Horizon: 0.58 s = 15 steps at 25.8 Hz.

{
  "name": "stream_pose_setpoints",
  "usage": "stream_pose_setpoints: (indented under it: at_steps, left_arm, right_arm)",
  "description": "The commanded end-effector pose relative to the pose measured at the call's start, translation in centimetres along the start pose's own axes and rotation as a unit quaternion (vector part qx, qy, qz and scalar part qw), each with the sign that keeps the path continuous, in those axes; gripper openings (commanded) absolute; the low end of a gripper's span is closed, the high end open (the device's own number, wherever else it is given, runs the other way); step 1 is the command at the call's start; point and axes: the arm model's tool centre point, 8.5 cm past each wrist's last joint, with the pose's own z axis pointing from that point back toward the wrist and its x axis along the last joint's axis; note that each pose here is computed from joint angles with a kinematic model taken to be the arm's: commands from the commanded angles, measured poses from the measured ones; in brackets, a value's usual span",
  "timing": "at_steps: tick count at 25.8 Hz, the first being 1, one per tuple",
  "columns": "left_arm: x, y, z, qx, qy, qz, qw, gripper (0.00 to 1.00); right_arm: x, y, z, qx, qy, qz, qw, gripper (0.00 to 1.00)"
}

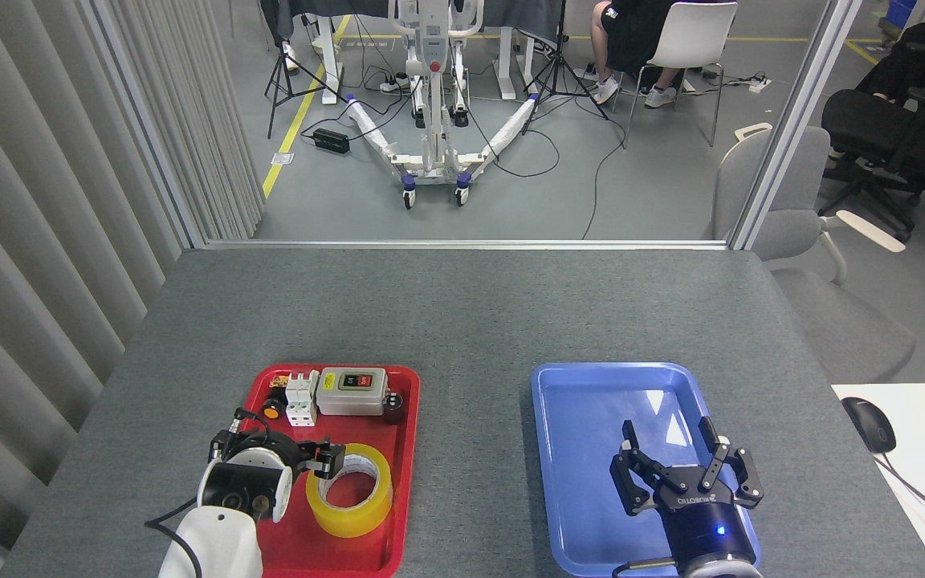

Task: Place and move tape with both arms
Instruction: 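Lower the left gripper toward the yellow tape roll in the red tray, then grasp the yellow tape roll's rim with the left gripper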

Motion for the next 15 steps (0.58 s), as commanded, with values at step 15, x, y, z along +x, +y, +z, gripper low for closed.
stream_pose_setpoints:
  at_steps: [15]
  left_arm:
    - [2.1, -0.3, -1.2, -0.092, -0.081, 0.060, 0.991, 1.00]
  right_arm:
    - [-1.6, -0.2, 0.0, -0.003, 0.020, 0.004, 1.000, 1.00]
